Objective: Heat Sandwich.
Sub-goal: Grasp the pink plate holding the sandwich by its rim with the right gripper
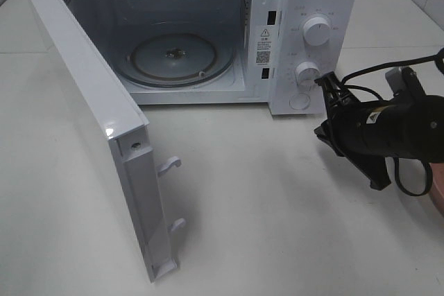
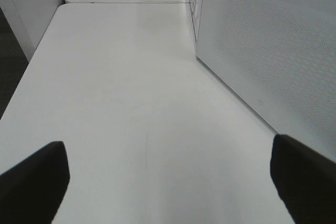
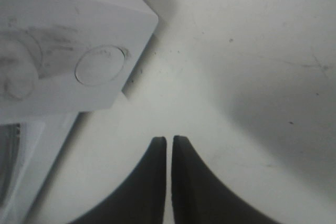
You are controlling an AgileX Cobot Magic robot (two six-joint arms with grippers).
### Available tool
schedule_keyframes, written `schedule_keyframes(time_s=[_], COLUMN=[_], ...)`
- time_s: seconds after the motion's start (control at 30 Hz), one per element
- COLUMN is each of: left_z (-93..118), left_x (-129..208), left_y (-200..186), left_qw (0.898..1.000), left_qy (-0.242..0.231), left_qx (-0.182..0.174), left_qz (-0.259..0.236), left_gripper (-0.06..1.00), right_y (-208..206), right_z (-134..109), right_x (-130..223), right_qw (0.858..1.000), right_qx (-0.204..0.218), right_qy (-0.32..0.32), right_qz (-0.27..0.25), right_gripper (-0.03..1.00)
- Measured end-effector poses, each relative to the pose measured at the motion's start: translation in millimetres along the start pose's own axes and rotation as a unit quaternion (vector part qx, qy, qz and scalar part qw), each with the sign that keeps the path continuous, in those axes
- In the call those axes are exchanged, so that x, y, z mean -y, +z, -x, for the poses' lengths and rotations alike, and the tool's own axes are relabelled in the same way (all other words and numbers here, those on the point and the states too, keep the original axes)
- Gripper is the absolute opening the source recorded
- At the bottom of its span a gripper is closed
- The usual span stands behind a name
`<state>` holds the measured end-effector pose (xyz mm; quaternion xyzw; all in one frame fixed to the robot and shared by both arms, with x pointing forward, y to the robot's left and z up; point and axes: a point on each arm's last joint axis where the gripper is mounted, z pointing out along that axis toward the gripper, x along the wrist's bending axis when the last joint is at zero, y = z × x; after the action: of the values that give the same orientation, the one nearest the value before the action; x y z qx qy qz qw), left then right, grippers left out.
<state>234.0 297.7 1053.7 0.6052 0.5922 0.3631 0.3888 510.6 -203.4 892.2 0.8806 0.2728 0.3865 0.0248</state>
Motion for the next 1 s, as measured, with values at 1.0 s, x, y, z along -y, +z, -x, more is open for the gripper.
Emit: schedule_keyframes(time_s=[1.0], left_z=[0.0], left_x=[0.0], left_y=[0.0], left_qw=[1.000], left_qy=[0.000], left_qx=[0.000], left_qz=[0.000], left_gripper=[0.97], right_y=[-71.2], right_z=[13.4], right_x=[12.8], right_qw=[0.783], right_qx=[0.084], right_qy=[-0.569], right_qz=[-0.237], right_gripper=[0.17])
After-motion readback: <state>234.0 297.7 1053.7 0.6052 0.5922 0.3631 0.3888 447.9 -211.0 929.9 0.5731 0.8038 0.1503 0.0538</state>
